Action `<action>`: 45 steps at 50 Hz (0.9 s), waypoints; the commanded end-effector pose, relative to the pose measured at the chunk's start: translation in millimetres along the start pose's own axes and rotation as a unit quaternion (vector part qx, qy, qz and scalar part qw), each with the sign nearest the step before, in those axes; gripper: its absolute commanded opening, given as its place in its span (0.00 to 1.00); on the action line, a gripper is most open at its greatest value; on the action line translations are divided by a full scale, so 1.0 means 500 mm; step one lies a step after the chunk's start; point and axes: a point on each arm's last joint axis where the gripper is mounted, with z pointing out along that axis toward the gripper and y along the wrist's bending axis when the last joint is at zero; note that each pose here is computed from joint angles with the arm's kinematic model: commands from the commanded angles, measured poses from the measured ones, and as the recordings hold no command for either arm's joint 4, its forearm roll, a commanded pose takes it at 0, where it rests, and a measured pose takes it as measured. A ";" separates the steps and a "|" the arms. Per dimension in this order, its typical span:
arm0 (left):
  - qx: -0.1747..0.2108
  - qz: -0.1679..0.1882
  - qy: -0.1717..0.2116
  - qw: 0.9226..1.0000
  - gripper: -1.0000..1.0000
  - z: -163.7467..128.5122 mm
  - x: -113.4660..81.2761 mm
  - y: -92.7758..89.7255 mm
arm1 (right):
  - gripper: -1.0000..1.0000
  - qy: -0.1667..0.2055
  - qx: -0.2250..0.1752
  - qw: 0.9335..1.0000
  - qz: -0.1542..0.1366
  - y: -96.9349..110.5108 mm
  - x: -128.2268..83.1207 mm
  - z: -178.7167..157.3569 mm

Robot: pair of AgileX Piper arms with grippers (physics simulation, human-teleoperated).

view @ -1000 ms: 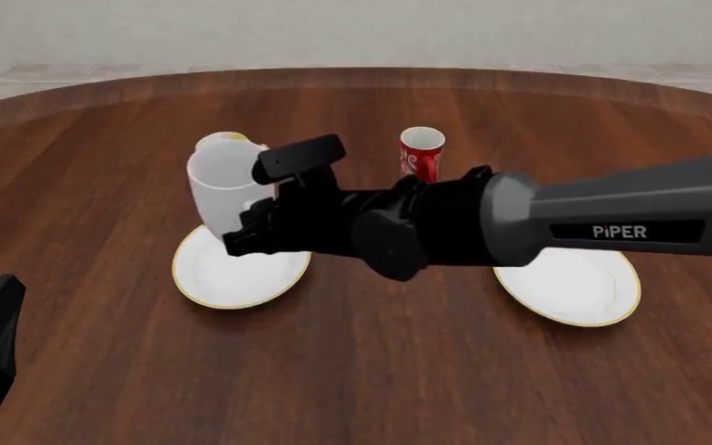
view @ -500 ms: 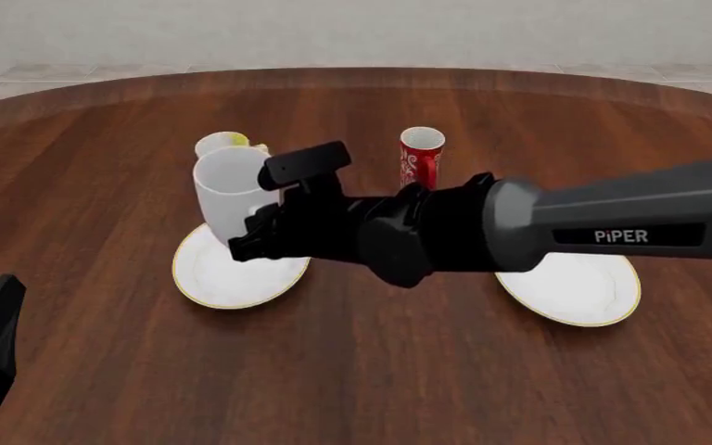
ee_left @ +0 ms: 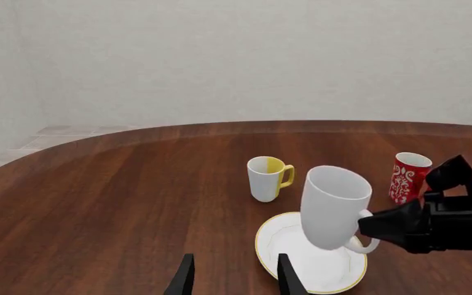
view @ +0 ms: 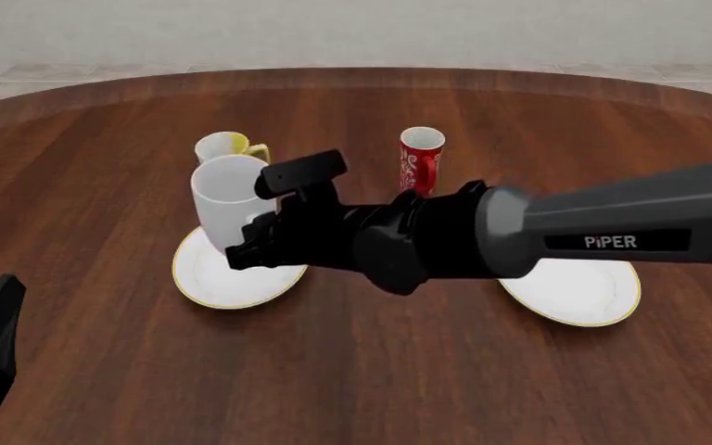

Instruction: Put the white mug on the left plate.

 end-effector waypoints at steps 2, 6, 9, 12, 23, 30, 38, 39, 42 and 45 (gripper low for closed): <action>0.000 0.000 0.000 1.000 1.00 0.000 0.000 0.000 | 0.00 0.000 -0.002 1.000 0.003 0.002 0.002 0.003; 0.000 0.000 0.000 1.000 1.00 0.000 0.000 0.000 | 0.00 0.001 -0.001 1.000 0.004 0.001 0.003 0.003; 0.000 0.000 0.000 1.000 1.00 0.000 0.000 0.000 | 0.00 0.001 -0.001 1.000 0.005 0.000 0.003 0.004; 0.000 0.000 0.000 1.000 1.00 0.000 0.000 0.000 | 0.00 0.002 -0.001 1.000 0.004 0.000 0.005 0.005; 0.000 0.000 0.000 1.000 1.00 0.000 0.000 0.000 | 0.00 0.005 -0.001 1.000 0.007 0.000 0.014 0.012; 0.000 0.000 0.000 1.000 1.00 0.000 0.000 0.000 | 0.00 0.006 -0.002 1.000 0.007 0.002 0.015 0.013; 0.000 0.000 0.000 1.000 1.00 0.000 0.000 0.000 | 0.00 0.007 -0.003 1.000 0.008 0.004 0.018 0.015; 0.000 0.000 0.000 1.000 1.00 0.000 0.000 0.000 | 0.00 0.007 -0.003 1.000 0.008 0.004 0.018 0.014; 0.000 0.000 0.000 1.000 1.00 0.000 0.000 0.000 | 0.00 0.007 -0.003 1.000 0.007 0.005 0.018 0.015; 0.000 0.000 0.000 1.000 1.00 0.000 0.000 0.000 | 0.00 0.007 -0.003 1.000 0.008 0.004 0.018 0.015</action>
